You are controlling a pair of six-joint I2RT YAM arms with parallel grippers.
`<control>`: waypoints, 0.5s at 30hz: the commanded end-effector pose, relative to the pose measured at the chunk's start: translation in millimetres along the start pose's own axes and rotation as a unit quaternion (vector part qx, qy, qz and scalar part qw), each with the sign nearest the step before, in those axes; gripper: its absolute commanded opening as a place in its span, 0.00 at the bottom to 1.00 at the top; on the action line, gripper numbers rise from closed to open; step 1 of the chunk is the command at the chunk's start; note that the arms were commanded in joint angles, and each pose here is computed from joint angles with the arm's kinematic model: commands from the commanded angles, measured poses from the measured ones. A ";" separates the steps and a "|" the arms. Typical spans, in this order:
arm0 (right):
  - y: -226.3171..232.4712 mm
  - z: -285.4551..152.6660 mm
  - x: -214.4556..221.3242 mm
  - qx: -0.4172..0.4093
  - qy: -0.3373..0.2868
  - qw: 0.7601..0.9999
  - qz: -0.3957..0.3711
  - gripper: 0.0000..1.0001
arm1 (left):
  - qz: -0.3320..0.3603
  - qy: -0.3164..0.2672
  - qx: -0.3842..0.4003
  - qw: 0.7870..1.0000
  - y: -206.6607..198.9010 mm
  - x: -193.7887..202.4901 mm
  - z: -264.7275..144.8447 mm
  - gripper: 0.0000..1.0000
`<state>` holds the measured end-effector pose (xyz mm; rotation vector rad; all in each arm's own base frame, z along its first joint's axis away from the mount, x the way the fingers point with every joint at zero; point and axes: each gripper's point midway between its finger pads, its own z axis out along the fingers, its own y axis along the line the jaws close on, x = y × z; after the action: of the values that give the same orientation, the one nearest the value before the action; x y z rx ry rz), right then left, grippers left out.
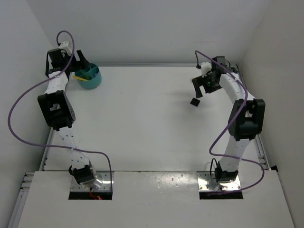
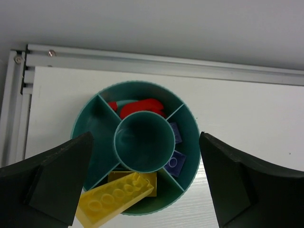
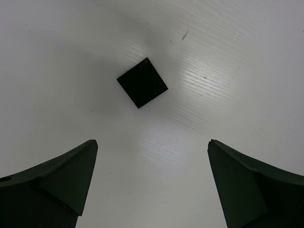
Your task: Sort the legos into containers by color
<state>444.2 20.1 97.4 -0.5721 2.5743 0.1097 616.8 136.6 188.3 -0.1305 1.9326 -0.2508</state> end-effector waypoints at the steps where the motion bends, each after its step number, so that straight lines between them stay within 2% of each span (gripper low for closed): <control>1: 0.3 -2.0 -14.5 0.004 -0.020 1.000 -0.019 0.99 | -0.004 -0.012 0.000 1.000 7.4 -10.2 -1.9 1.00; 15: 1.5 -2.5 -7.0 0.005 -0.009 1.000 -0.018 0.99 | -0.076 0.024 0.075 0.994 -12.8 26.8 -8.9 1.00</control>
<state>444.0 22.3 97.2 -0.5905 2.5715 0.1078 606.1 121.4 148.5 -0.1888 1.9920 -0.4448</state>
